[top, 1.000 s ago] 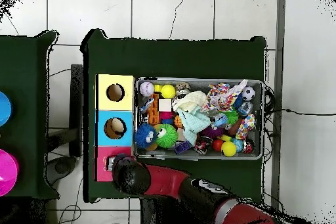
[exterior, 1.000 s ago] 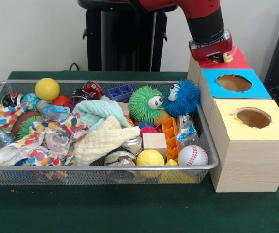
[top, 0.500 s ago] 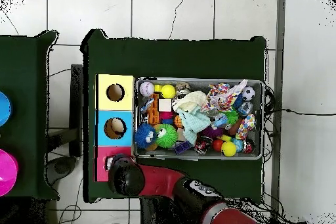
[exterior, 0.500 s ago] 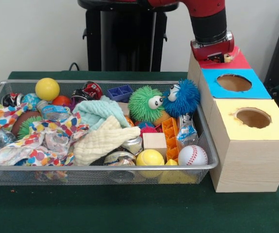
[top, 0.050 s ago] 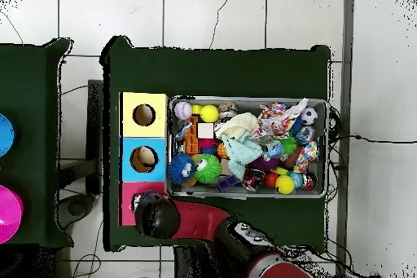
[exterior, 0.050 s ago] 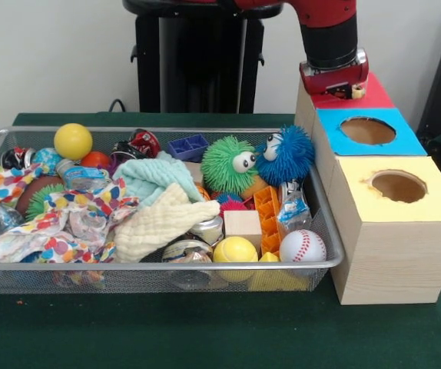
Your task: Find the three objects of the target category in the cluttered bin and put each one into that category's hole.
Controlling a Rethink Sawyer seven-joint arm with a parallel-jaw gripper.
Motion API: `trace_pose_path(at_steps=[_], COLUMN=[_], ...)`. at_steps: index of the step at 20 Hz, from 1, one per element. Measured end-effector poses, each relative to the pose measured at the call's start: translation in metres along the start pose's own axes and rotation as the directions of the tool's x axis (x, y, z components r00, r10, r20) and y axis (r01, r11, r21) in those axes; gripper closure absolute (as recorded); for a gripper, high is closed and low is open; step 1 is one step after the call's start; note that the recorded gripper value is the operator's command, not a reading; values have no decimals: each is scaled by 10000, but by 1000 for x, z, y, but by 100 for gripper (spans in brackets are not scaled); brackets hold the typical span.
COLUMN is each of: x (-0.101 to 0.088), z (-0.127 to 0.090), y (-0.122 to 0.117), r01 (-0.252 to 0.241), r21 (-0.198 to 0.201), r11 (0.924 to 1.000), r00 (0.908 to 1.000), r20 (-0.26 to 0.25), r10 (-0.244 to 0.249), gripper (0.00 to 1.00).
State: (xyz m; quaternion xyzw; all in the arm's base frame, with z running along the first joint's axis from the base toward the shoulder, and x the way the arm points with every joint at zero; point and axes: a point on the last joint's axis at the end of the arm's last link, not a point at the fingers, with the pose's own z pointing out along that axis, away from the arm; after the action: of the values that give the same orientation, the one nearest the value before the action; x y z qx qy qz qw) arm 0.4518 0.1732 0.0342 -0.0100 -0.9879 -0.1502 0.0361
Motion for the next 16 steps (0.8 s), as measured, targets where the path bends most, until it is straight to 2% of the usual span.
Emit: trace_pose_path(at_steps=[4,10,16], x=[0,-3,-5], z=[-8,-34,-50], y=[1,4,5], r01=[105,358,428], r21=[162,531,674], r11=[9998,9979,9968], r00=[9998,9985,9975], r20=[-158,-439,-596], r10=[-103,-335,-388], gripper=[0,0,0])
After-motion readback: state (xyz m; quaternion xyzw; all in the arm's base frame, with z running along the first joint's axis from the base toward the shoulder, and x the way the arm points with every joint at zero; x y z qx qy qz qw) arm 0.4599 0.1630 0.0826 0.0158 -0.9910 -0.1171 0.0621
